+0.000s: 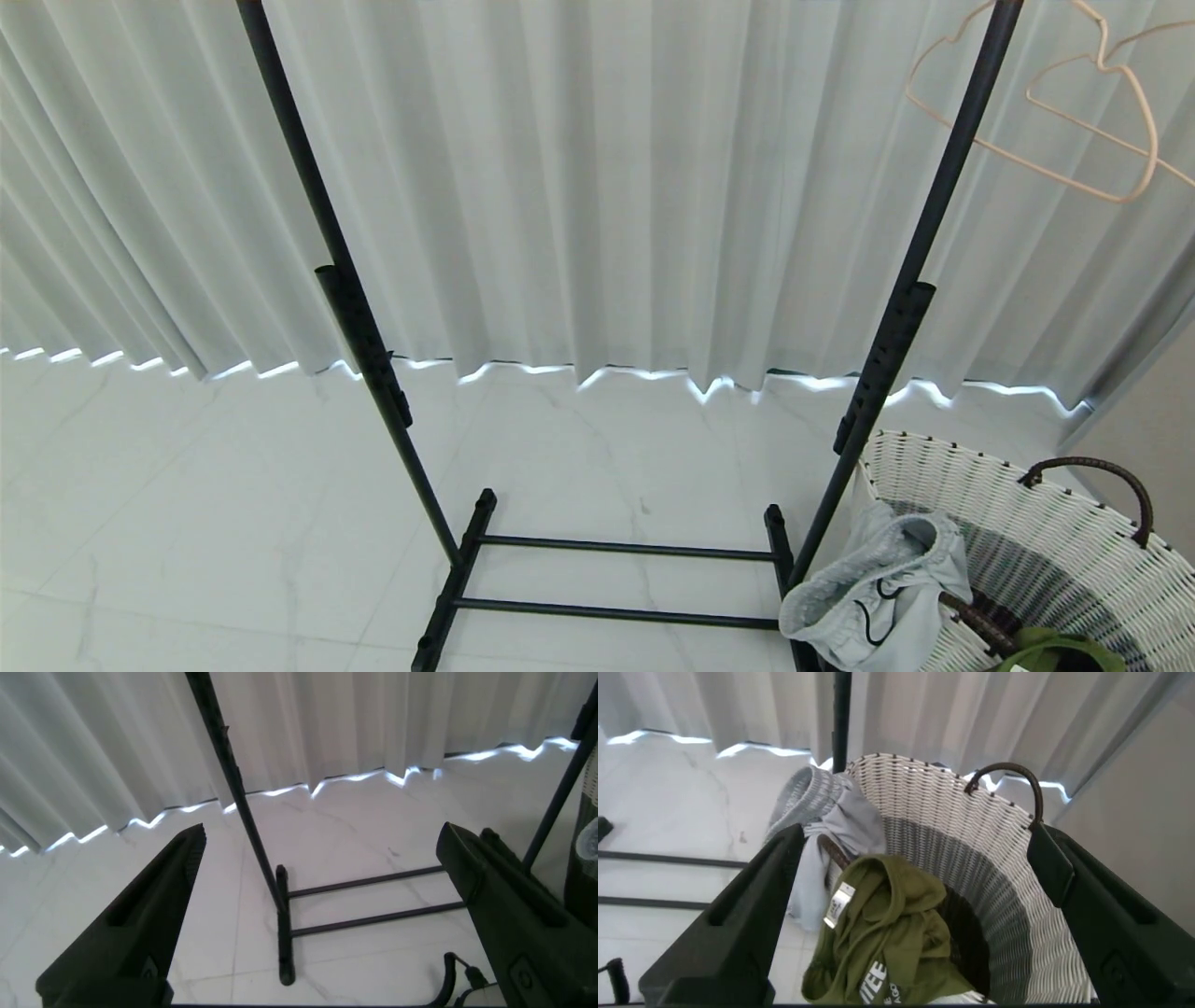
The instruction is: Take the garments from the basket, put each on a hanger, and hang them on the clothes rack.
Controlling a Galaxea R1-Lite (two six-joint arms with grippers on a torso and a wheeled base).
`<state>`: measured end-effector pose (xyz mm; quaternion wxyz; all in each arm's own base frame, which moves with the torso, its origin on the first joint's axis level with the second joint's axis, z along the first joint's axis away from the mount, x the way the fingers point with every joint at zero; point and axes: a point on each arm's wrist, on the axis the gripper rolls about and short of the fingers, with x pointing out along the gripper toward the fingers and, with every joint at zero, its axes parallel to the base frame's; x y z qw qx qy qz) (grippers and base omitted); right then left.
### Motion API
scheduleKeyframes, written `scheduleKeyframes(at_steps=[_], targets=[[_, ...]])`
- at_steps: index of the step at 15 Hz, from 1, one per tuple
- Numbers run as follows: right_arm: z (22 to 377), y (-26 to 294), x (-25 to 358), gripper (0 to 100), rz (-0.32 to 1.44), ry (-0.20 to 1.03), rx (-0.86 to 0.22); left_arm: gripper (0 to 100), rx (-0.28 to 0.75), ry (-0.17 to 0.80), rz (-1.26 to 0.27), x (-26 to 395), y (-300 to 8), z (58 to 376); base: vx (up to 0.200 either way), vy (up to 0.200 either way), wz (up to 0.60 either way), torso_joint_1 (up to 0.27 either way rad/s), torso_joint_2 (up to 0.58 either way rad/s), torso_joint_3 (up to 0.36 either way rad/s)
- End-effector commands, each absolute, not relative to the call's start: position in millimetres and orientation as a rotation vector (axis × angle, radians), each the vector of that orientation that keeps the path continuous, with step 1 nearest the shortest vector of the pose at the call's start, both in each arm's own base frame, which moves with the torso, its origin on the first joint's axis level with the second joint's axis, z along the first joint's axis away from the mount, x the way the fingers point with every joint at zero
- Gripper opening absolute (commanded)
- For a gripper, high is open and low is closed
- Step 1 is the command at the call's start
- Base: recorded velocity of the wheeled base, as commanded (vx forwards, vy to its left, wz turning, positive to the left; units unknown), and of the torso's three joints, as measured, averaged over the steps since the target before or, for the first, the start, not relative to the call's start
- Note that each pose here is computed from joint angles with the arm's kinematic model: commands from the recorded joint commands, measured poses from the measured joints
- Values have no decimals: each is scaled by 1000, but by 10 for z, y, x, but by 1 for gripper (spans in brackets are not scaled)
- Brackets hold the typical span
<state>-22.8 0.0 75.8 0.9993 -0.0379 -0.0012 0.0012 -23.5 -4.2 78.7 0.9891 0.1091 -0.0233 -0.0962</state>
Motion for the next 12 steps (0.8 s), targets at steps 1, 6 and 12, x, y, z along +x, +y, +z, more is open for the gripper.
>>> scheduleKeyframes(at_steps=[1, 6, 12], targets=[[758, 0, -227, 100, 3, -2, -81, 100, 220, -47, -193, -235, -42, 787, 0, 0, 0, 0, 0, 0], [762, -2, -215, 100, 3, 14, -28, 100, 218, -47, -193, -235, -42, 787, 0, 0, 0, 0, 0, 0], [1829, -15, -60, 100, 57, 8, -34, 100, 218, -47, -193, -235, -42, 787, 0, 0, 0, 0, 0, 0]])
